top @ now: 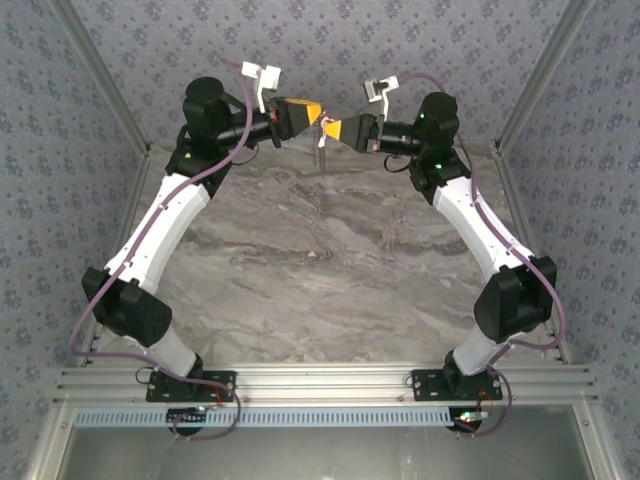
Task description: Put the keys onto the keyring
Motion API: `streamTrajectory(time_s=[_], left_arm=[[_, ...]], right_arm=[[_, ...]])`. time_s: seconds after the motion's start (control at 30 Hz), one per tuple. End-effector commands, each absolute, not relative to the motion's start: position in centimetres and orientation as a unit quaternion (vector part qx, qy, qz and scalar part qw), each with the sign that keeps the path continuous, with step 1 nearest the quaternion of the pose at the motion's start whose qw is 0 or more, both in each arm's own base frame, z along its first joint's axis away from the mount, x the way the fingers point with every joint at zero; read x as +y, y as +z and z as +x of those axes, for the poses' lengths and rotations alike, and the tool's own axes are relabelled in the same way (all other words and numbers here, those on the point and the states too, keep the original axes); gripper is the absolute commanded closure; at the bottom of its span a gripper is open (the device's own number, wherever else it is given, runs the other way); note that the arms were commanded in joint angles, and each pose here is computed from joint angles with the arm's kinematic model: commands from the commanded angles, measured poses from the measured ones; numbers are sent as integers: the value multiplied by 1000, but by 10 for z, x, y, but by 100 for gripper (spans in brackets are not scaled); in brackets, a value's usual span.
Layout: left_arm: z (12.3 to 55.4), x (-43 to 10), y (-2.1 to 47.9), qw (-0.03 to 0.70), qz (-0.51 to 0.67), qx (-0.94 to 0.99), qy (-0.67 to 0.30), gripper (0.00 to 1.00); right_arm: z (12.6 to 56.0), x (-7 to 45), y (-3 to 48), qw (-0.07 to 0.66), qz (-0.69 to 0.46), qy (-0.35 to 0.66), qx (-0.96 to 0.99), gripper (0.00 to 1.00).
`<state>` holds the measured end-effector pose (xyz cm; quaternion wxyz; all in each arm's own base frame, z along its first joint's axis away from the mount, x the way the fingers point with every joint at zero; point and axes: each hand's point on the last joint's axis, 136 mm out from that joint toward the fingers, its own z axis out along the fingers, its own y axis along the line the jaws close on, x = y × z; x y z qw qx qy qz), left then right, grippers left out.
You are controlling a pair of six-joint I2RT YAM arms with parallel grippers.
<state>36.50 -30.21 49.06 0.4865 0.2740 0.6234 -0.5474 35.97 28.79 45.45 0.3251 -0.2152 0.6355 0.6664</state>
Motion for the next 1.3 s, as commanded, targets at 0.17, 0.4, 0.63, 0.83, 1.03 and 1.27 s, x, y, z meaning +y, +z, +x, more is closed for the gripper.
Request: streamTrajectory(time_s=[0.17,0.4,0.63,0.83,1.03,1.27], left_arm=[[346,-296,520,515,292,586,-553,100],[344,-295,519,516,292,585,-553,100],[342,-293,522,520,291,583,-553,100],[341,-291,525,525,288,577,-555,100],[341,-290,532,530,283,568,-562,100],[340,-290,538,530,281,560,-572,100]], right_arm=[[346,303,454,314,-239,664,635,100],[345,312,451,310,-240,663,638,100],[349,307,448,310,-232,660,644,100],[352,284,439,319,-207,650,658,65],[360,243,433,344,-167,633,673,57],[380,215,466,416,-134,614,657,55]])
